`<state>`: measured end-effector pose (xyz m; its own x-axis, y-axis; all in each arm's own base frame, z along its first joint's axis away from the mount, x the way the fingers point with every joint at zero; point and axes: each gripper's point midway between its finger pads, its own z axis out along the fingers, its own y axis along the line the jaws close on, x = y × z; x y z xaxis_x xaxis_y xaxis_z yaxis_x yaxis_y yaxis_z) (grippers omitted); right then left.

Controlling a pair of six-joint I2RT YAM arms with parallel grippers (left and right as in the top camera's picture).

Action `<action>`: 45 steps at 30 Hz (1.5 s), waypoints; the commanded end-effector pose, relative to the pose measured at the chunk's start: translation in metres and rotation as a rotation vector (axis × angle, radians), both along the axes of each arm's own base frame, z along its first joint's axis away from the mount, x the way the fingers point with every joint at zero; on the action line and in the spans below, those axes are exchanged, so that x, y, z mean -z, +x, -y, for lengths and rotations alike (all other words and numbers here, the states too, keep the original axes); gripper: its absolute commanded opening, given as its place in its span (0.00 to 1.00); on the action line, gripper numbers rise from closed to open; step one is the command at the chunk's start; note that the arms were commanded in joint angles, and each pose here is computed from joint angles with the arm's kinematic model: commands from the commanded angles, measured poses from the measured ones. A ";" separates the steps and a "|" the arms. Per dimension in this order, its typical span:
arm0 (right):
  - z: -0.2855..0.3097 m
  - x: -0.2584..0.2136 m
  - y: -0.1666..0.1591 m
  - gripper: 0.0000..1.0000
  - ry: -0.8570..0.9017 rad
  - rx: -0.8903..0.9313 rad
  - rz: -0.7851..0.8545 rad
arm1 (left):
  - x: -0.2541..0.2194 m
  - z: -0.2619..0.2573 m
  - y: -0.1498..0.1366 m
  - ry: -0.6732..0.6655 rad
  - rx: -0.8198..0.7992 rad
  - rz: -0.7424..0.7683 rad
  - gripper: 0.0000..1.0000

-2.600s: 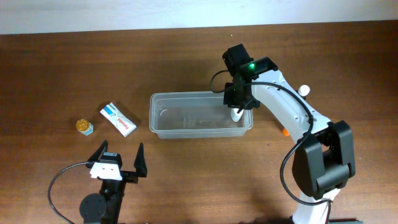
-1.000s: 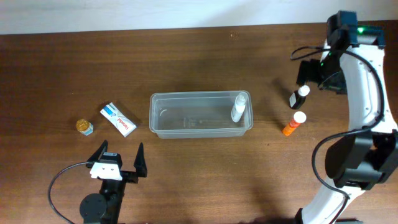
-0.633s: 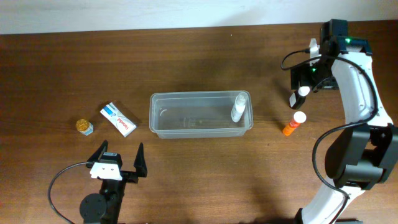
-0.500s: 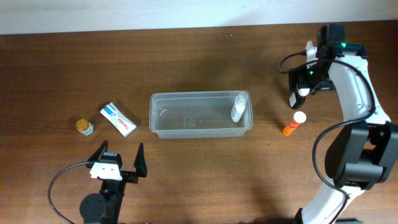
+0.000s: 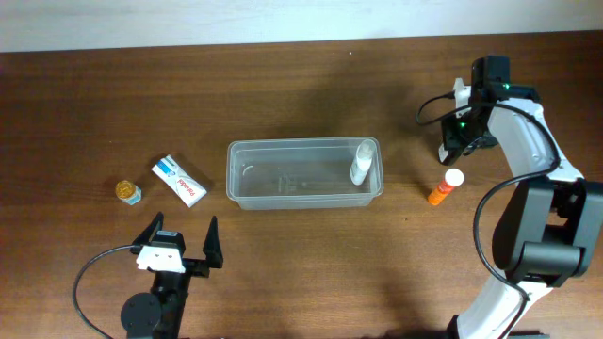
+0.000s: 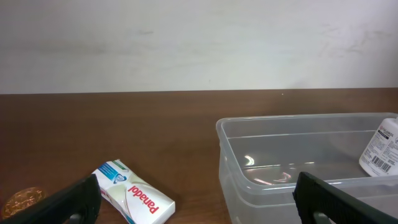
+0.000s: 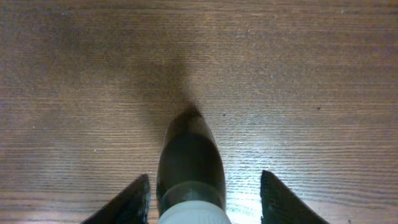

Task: Pack container
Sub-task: 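Move the right gripper to the dark brown bottle and grasp it, then lift the brown bottle and carry it over the container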

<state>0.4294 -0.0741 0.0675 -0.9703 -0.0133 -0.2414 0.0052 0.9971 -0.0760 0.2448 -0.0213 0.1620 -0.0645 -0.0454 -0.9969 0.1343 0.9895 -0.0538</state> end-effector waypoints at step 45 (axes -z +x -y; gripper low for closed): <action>-0.268 -0.242 -0.062 0.19 0.144 -0.145 0.240 | 0.001 -0.001 0.000 0.018 -0.005 -0.001 0.99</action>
<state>0.3644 0.2090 0.3199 -0.8761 -0.1529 -0.4573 -0.2646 0.9453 0.1908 0.2448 -0.0213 0.1620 -0.0645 -0.0454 -0.9969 0.1343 0.9895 -0.0538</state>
